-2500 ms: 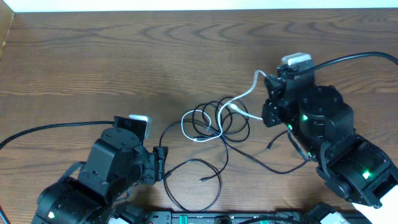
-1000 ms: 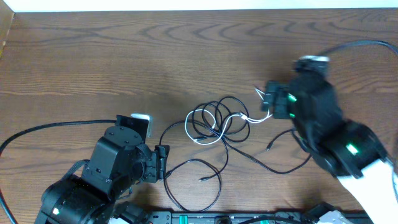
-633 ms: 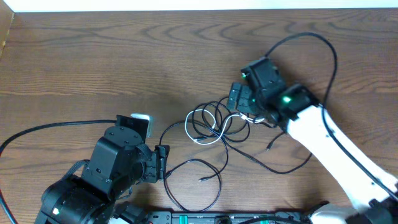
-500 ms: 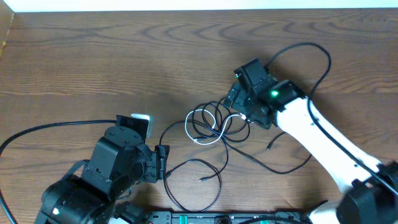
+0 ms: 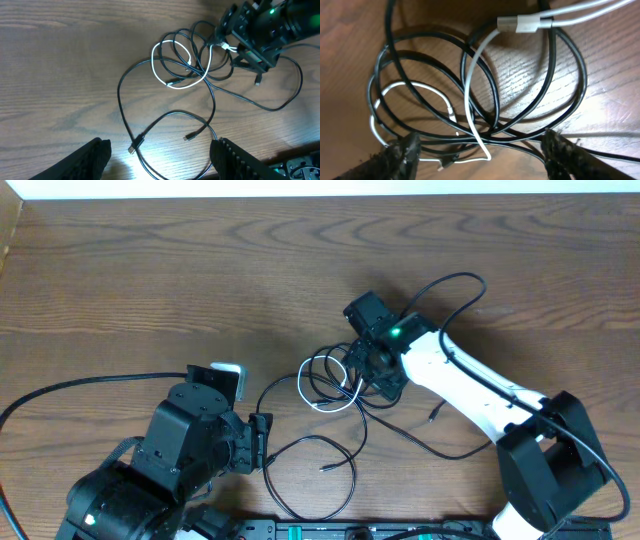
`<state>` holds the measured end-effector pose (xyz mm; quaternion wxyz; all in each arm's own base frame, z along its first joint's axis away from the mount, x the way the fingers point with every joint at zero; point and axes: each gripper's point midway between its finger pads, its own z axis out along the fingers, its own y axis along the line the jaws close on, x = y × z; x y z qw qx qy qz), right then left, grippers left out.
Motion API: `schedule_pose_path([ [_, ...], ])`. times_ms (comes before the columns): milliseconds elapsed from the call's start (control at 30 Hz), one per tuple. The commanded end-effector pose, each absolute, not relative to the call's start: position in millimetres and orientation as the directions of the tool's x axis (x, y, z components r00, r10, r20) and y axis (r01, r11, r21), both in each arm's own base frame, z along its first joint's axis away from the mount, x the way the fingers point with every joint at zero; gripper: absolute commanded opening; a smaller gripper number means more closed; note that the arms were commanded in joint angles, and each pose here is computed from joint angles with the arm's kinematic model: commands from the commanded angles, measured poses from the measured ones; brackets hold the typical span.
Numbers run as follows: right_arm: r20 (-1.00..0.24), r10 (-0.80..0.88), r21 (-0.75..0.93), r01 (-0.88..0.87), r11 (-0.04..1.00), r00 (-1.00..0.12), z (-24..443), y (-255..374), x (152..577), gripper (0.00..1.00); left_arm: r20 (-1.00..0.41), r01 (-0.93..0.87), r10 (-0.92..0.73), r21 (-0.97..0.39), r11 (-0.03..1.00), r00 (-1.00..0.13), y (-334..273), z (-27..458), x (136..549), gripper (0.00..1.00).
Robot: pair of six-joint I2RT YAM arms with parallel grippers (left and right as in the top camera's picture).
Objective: Untangle cables
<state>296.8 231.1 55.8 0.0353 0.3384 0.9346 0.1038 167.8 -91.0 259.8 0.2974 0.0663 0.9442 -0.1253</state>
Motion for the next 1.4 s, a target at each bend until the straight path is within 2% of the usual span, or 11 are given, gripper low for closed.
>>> schedule_pose_path([
  [0,-0.023,0.639,0.183,0.625,0.759,-0.769,45.4,232.7,292.5,0.61,-0.574,0.192,0.047,-0.195,0.962,-0.817,-89.9,257.9,168.2,0.7],
  [133,-0.044,0.635,0.178,0.62,0.764,-0.771,45.4,232.2,293.0,0.46,-0.574,0.192,0.047,-0.195,0.962,-0.817,-89.9,257.9,168.2,0.7],
  [400,-0.104,0.635,0.145,0.62,0.771,-0.766,40.2,220.8,293.7,0.45,-0.574,0.192,0.047,-0.195,0.962,-0.818,-89.9,257.7,168.0,0.7],
  [600,-0.13,0.631,0.135,0.616,0.776,-0.765,39.2,216.9,295.2,0.37,-0.574,0.192,0.047,-0.195,0.962,-0.817,-90.0,257.9,168.2,0.7],
  [700,-0.132,0.626,0.143,0.611,0.779,-0.768,39.1,219.9,295.6,0.38,-0.574,0.192,0.047,-0.195,0.962,-0.817,-89.9,257.9,168.2,0.7],
  [933,-0.153,0.598,0.158,0.578,0.801,-0.787,39.7,232.5,292.1,0.52,-0.574,0.192,0.047,-0.195,0.962,-0.817,-89.9,257.9,168.2,0.7],
  [1067,-0.164,0.583,0.164,0.561,0.812,-0.796,39.5,239.0,290.2,0.48,-0.574,0.192,0.047,-0.195,0.962,-0.817,-89.9,257.8,168.1,0.7],
  [1167,-0.176,0.578,0.159,0.557,0.815,-0.797,38.6,239.2,290.4,0.41,-0.574,0.192,0.047,-0.195,0.962,-0.817,-89.9,257.8,168.1,0.7],
  [1367,-0.187,0.577,0.158,0.556,0.816,-0.795,35.2,238.1,291.2,0.4,-0.574,0.192,0.047,-0.195,0.962,-0.818,-89.9,257.8,168.1,0.7],
])
